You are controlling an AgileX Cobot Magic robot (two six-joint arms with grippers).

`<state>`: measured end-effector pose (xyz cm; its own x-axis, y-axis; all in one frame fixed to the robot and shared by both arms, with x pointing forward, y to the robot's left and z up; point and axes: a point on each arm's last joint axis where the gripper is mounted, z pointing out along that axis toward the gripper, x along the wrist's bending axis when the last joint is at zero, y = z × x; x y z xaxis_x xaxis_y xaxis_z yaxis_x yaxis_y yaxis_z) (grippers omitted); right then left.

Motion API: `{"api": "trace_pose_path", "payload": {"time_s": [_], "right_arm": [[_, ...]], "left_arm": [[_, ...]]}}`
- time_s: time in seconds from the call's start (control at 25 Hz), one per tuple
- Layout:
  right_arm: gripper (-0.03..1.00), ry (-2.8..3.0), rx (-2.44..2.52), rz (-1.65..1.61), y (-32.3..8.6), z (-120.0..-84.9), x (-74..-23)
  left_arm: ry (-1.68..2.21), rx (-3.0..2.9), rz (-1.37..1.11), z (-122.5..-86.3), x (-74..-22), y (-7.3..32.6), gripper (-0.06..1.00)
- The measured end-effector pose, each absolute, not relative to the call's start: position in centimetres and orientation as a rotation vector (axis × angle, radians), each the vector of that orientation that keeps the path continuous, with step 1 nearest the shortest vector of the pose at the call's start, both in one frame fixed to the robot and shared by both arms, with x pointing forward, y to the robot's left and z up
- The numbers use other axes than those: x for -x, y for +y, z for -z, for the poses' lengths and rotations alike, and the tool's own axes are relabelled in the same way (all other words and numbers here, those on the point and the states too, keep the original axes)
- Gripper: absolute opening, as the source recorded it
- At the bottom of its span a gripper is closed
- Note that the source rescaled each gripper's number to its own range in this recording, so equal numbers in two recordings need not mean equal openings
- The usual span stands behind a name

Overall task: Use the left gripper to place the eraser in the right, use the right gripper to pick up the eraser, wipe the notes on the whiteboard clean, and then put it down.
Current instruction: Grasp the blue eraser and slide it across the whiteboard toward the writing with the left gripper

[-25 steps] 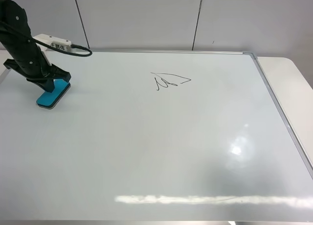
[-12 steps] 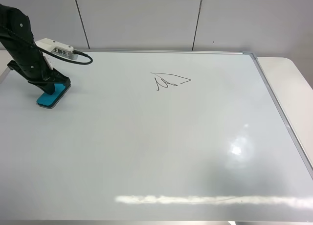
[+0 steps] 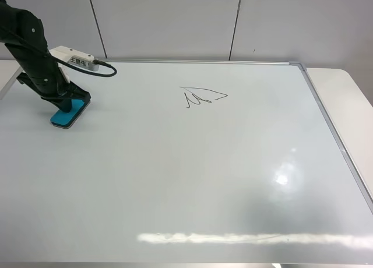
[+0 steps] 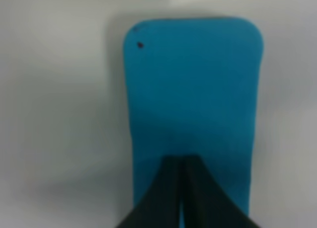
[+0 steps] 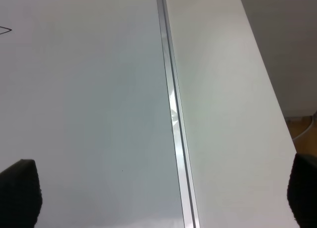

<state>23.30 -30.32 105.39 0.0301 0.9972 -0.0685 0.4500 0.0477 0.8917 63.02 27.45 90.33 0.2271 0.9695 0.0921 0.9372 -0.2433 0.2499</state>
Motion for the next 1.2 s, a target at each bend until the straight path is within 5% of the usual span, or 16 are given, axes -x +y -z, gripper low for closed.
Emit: {"api": "trace_pose_path", "payload": {"time_s": [1.2], "right_arm": [[1.0,1.533,-1.515,-0.873,-30.3,-105.4,-23.3]], "left_arm": [[1.975,-2.065,-0.082,-89.7,-52.7,3.0,0.0]]}}
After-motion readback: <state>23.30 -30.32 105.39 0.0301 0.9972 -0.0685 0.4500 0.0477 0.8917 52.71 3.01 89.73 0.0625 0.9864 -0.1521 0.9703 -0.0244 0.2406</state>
